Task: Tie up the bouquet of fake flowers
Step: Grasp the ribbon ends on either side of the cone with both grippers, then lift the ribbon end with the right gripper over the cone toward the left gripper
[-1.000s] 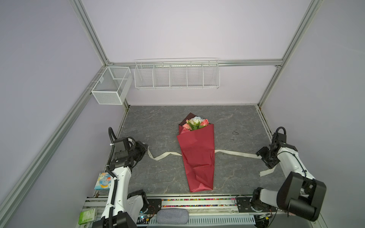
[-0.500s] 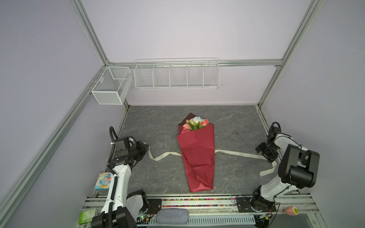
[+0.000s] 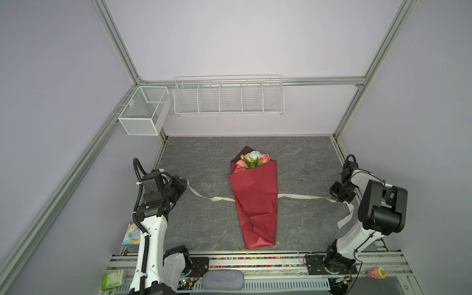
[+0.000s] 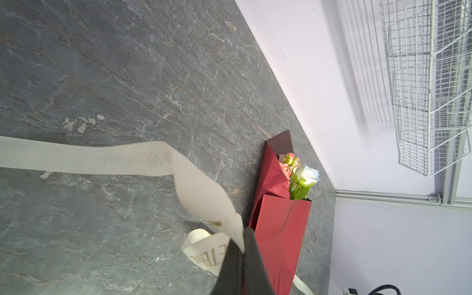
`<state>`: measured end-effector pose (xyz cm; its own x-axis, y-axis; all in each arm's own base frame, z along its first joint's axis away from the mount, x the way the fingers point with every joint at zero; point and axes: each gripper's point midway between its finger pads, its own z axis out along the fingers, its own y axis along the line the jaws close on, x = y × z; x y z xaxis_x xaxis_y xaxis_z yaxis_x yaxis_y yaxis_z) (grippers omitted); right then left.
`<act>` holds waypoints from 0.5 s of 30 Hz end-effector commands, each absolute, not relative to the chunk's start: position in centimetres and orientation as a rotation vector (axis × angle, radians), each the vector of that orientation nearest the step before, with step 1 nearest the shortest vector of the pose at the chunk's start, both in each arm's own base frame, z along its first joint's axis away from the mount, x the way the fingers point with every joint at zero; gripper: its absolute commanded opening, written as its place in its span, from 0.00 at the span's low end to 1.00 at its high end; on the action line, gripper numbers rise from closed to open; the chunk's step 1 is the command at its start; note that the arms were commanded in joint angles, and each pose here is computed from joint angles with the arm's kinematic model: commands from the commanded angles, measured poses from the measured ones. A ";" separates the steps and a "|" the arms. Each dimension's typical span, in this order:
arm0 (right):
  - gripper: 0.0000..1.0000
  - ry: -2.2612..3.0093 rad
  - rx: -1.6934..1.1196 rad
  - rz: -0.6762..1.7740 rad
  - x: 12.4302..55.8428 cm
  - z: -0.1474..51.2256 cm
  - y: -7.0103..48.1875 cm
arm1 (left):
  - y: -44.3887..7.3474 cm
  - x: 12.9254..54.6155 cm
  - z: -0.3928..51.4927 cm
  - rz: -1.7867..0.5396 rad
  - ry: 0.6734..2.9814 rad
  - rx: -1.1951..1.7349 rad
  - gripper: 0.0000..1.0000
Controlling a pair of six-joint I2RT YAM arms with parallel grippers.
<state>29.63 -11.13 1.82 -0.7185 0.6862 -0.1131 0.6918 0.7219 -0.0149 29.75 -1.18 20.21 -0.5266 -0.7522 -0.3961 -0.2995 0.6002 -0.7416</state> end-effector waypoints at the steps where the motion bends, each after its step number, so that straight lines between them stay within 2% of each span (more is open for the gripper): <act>1: 0.06 2.788 1.017 -0.003 30.8 3.8 -10.0 | -1.3 29.4 21.1 -0.778 2.102 -0.799 0.00; 4: 0.06 2.712 0.904 0.038 32.2 7.4 -9.0 | -1.2 29.2 22.3 -0.768 2.076 -0.775 0.00; 6: 0.07 2.652 0.823 -0.001 32.6 10.2 -8.5 | -0.4 28.6 23.3 -0.680 2.068 -0.766 0.00; 8: 0.07 2.537 0.658 -0.196 32.9 14.7 -8.0 | 0.8 28.0 24.7 -0.572 2.020 -0.751 0.00; 10: 0.06 2.415 0.494 -0.284 33.1 18.7 -6.2 | 0.7 28.3 25.2 -0.580 1.981 -0.717 0.00; 12: 0.06 2.321 0.384 -0.172 33.3 21.7 -3.5 | -0.1 28.4 25.3 -0.628 1.982 -0.685 0.00; 15: 0.07 2.211 0.280 0.119 33.2 25.2 0.8 | -2.4 29.0 24.7 -0.731 2.021 -0.617 0.00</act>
<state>33.03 -1.19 22.80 -0.6399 0.2651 -0.7213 0.2691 0.9565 0.1128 28.45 -0.83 25.09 -0.4427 -0.6963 -0.5650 -0.2066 0.6923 -0.6913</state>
